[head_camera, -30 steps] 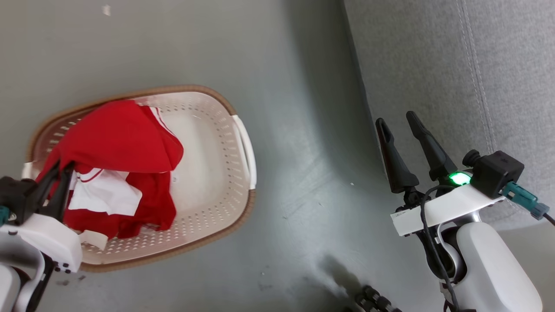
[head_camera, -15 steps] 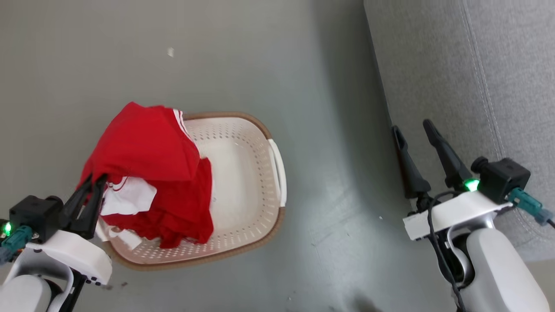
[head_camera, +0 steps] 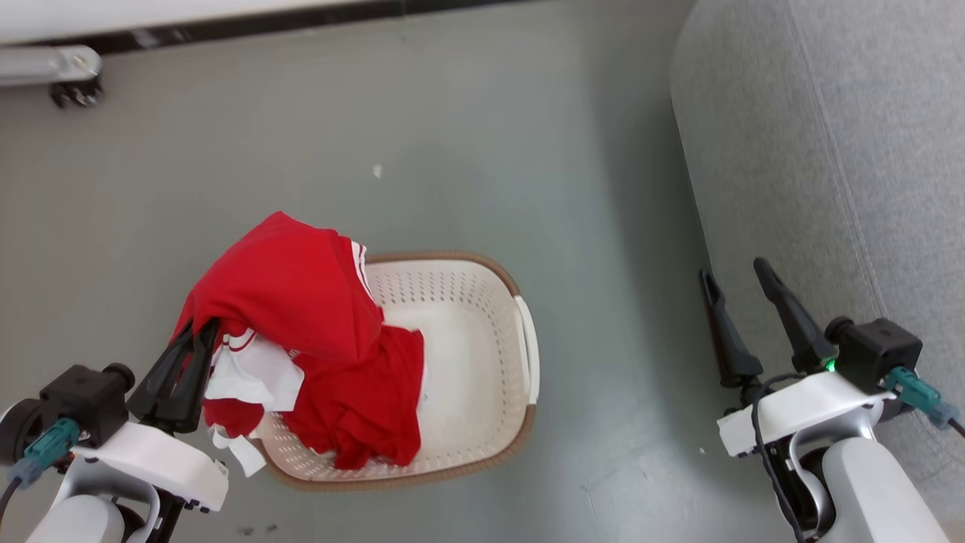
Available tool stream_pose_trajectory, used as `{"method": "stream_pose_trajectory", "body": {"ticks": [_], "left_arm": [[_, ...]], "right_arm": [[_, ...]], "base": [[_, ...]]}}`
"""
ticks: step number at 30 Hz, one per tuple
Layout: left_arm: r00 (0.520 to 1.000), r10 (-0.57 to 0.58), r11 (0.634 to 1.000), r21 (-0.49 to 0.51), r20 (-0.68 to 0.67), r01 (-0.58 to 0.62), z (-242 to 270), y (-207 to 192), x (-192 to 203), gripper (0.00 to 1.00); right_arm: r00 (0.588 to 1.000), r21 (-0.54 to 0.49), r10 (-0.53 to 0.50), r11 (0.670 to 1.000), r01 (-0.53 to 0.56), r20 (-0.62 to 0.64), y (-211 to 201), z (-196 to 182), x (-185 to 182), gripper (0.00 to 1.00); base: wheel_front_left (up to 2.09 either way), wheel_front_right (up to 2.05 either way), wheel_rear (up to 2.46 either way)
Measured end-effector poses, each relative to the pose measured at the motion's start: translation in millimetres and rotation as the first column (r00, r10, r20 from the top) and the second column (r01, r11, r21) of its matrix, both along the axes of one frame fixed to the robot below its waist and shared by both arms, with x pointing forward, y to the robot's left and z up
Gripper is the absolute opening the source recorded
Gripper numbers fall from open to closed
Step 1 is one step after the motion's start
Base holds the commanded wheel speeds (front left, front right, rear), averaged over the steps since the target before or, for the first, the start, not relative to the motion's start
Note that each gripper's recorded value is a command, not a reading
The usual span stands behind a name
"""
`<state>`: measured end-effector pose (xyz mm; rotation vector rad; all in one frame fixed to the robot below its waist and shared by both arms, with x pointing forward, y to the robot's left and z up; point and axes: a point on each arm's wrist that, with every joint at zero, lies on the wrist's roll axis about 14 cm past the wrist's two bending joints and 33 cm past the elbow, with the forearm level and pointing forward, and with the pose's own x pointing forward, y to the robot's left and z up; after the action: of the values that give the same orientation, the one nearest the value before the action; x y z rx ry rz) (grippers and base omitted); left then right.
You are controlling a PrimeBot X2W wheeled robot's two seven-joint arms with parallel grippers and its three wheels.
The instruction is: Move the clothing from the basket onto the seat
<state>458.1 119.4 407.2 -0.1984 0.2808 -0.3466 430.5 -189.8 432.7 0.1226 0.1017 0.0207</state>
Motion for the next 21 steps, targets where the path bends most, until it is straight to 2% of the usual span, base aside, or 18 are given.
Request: {"method": "stream_pose_trajectory", "body": {"ticks": [8,21], "left_arm": [[0.988,0.095,0.995,-0.013,0.121,-0.095,42,25,-9,0.00],[0.971,0.158,0.987,-0.031,0.177,-0.155,72,39,-46,0.00]], "right_arm": [[0.999,-0.019,0.038,0.999,-0.037,0.024,12,14,-14,1.00],[0.995,-0.061,0.080,0.995,-0.077,0.054,25,30,-41,1.00]], "base": [[0.00,0.00,0.00],[0.00,0.00,0.00]]}}
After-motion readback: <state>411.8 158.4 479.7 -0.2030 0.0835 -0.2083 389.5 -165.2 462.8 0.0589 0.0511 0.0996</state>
